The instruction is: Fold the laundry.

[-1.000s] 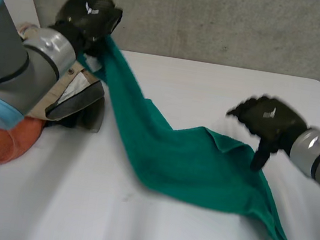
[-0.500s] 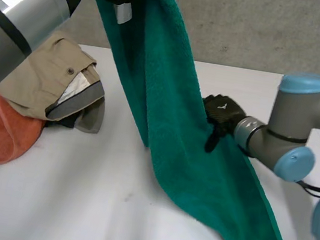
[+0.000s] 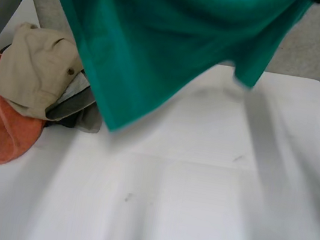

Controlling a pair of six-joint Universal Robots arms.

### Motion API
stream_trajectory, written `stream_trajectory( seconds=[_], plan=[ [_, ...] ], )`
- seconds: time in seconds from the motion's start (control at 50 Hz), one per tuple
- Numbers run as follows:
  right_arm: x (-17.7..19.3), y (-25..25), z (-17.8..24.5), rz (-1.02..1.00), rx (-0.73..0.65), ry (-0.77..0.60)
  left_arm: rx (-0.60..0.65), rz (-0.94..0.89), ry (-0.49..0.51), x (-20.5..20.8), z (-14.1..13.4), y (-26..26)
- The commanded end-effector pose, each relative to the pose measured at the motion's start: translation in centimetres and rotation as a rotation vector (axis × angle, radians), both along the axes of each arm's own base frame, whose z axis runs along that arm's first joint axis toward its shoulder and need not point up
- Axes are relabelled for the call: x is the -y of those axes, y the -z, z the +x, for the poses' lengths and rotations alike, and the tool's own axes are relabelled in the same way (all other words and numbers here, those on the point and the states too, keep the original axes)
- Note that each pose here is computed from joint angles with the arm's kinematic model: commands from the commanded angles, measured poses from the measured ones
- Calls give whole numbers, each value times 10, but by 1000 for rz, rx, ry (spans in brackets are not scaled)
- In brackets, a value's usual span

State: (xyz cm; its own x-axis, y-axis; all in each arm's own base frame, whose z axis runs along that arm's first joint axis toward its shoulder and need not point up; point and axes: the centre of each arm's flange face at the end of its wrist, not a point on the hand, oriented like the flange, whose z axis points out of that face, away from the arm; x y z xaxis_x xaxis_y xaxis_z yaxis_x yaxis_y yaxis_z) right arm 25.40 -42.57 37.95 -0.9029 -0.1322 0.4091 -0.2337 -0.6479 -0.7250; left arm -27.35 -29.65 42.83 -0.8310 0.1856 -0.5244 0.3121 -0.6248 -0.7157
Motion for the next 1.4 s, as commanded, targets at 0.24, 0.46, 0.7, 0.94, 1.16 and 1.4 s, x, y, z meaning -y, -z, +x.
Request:
stream_trajectory(
  seconds=[0.24, 0.46, 0.7, 0.94, 1.16, 1.4],
  plan=[
    [-44, 170, -22, 611, -226, -91, 212, 490, -6, -6, -9, 200],
    [-61, 244, -46, 892, -376, -58, 268, 544, -13, -18, -1, 258],
    [-44, 241, -73, 990, -321, 14, 236, 592, -43, -14, 12, 256],
    [-53, 239, -83, 1054, -271, 18, 258, 704, -30, -36, 19, 259],
    [-130, 191, -127, 1261, -631, 26, 524, 988, -18, -113, 49, 256],
    [-129, 203, -132, 1273, -766, -14, 695, 966, -2, -98, 43, 251]
  ],
)
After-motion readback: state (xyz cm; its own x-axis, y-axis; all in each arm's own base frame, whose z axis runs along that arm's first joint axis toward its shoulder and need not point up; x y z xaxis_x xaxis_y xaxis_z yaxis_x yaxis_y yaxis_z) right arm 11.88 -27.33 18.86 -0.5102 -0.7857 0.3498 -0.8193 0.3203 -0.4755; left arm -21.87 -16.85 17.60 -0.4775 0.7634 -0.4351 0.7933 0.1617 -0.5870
